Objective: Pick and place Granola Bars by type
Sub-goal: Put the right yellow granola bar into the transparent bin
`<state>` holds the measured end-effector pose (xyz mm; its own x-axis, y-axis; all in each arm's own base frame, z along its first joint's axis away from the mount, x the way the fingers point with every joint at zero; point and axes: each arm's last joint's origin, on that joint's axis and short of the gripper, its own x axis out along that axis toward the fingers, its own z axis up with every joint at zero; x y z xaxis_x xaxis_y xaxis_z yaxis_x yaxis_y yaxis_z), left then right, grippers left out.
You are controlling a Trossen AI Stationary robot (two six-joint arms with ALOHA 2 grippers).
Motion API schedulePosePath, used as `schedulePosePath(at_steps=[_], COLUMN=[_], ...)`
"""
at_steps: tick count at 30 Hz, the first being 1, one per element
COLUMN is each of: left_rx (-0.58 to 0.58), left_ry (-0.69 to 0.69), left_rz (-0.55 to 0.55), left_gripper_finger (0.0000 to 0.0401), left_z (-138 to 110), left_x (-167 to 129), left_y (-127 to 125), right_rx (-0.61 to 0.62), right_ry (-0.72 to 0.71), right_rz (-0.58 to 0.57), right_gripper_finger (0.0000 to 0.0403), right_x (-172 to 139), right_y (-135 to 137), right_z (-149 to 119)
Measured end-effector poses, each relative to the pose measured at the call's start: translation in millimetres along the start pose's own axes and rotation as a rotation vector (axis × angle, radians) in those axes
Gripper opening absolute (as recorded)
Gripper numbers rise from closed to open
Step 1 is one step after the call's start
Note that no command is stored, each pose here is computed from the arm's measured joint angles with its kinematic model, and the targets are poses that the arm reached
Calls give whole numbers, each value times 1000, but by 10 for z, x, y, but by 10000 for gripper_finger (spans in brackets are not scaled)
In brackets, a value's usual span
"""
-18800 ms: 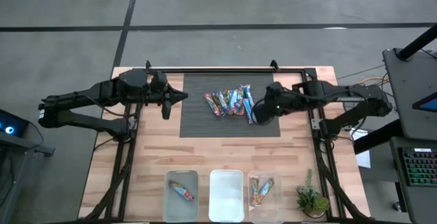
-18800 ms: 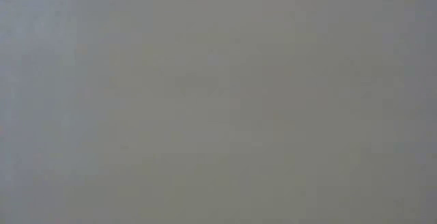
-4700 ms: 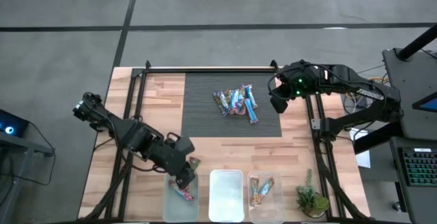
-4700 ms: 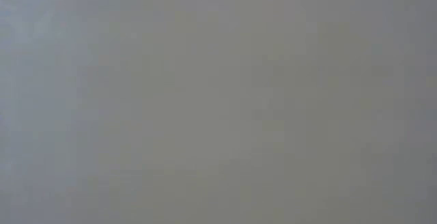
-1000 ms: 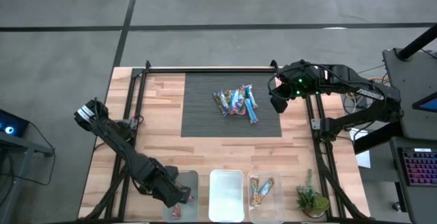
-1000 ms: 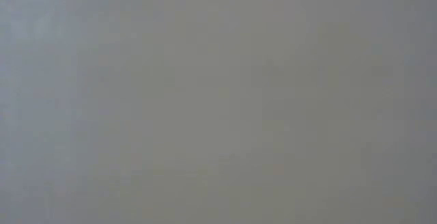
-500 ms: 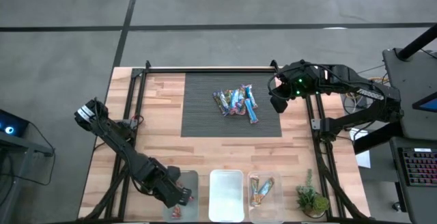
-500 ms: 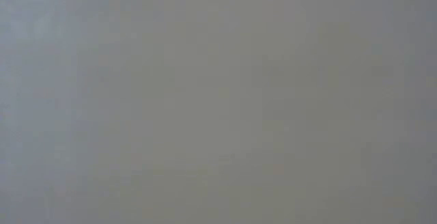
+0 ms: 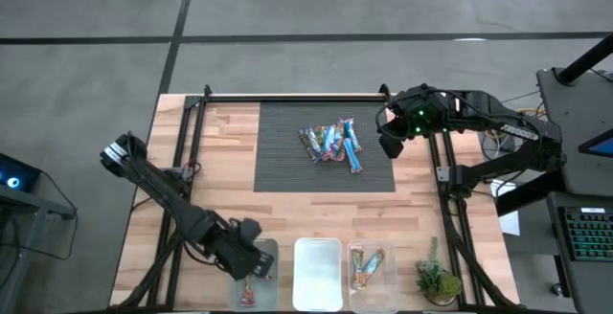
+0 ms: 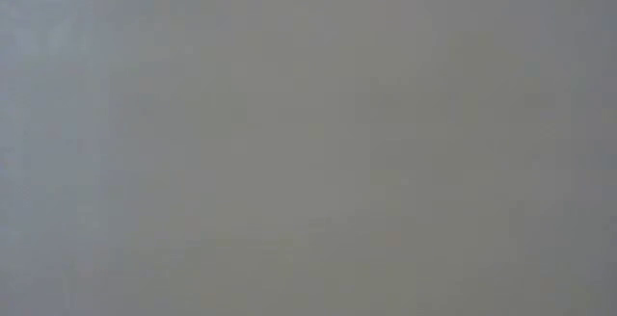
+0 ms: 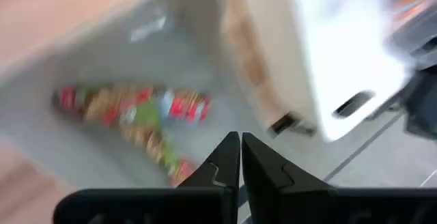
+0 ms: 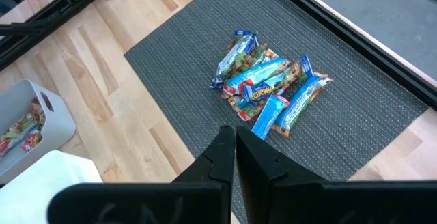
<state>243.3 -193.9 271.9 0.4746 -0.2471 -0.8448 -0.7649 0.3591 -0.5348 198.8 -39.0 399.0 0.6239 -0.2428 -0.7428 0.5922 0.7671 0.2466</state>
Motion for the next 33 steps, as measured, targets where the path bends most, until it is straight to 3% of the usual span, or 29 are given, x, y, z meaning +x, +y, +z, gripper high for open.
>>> schedulePosePath(at_steps=[9,16,20,25,28,33], left_rx=[149,309,465,688,707,711], left_ry=[-293,-562,-740,-931,-1044,-1116], left_rz=[-189,-247,-199,-56,25,61], left_gripper_finger=[0,0,0,0,0,0], left_z=[416,663,739,782,807,864], left_x=[-624,-1118,-1334,-1525,-1617,-1800], left_y=[-22,74,143,222,267,368], right_rx=[0,0,0,11,52,122], right_ry=[0,-1,-2,-4,-5,-22], right_rz=[0,1,1,3,3,14], right_gripper_finger=[9,9,9,9,9,9], right_x=[1,1,0,1,1,0], right_y=[0,1,1,3,3,13], right_z=[0,1,2,4,5,22])
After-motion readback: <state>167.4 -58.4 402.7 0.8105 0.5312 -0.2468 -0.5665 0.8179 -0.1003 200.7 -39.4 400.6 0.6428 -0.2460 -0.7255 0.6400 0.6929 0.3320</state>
